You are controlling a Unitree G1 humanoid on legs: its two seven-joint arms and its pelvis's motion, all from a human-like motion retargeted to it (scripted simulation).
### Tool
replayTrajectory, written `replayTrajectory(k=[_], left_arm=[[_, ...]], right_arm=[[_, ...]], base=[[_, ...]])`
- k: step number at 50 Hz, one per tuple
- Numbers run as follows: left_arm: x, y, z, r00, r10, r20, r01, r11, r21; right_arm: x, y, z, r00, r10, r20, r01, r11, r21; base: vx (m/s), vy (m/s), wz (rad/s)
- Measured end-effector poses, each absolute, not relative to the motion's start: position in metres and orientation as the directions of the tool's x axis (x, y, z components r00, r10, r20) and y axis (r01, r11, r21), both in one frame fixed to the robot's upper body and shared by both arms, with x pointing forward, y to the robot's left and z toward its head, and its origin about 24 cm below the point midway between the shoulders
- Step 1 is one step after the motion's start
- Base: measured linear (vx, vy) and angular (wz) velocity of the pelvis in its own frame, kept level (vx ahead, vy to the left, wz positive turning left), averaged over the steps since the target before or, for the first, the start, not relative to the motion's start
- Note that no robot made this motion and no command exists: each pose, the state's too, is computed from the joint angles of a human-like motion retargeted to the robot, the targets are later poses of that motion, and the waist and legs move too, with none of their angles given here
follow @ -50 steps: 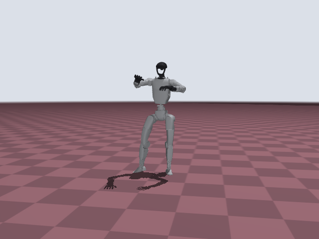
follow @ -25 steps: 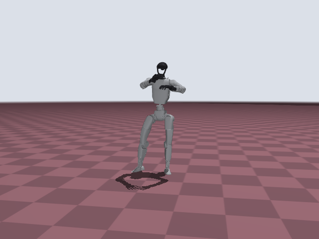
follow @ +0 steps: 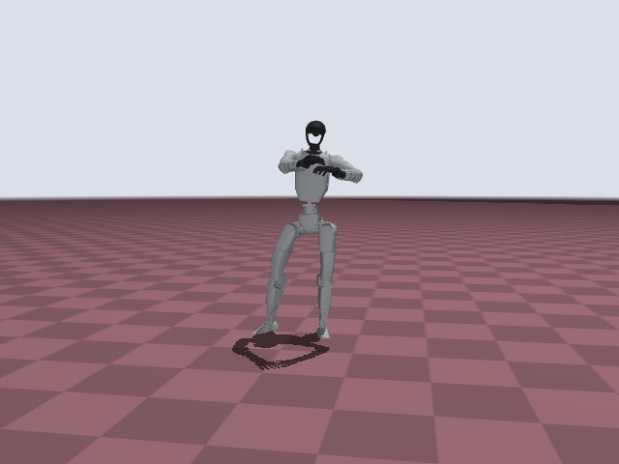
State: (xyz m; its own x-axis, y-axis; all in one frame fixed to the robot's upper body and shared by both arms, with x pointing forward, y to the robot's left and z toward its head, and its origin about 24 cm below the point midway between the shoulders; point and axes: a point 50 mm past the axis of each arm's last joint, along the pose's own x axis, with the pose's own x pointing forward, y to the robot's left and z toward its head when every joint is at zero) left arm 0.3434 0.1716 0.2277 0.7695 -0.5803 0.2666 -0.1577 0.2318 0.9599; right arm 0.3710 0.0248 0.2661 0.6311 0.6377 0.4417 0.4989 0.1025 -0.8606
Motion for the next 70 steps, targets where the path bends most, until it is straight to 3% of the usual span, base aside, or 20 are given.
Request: replayTrajectory(k=[29, 70], left_arm=[[0.343, 0.181, 0.225, 0.789, -0.556, 0.263, -0.162, 0.225, 0.961], [0.34, 0.202, 0.219, 0.829, -0.509, 0.23, -0.166, 0.168, 0.972]], right_arm=[[0.392, -0.015, 0.248, 0.74, 0.558, 0.376, 0.449, 0.006, -0.894], [0.41, -0.16, 0.235, 0.92, 0.267, 0.287, 0.333, -0.15, -0.931]], base=[[0.0, 0.0, 0.0], [0.0, 0.0, 0.0]])
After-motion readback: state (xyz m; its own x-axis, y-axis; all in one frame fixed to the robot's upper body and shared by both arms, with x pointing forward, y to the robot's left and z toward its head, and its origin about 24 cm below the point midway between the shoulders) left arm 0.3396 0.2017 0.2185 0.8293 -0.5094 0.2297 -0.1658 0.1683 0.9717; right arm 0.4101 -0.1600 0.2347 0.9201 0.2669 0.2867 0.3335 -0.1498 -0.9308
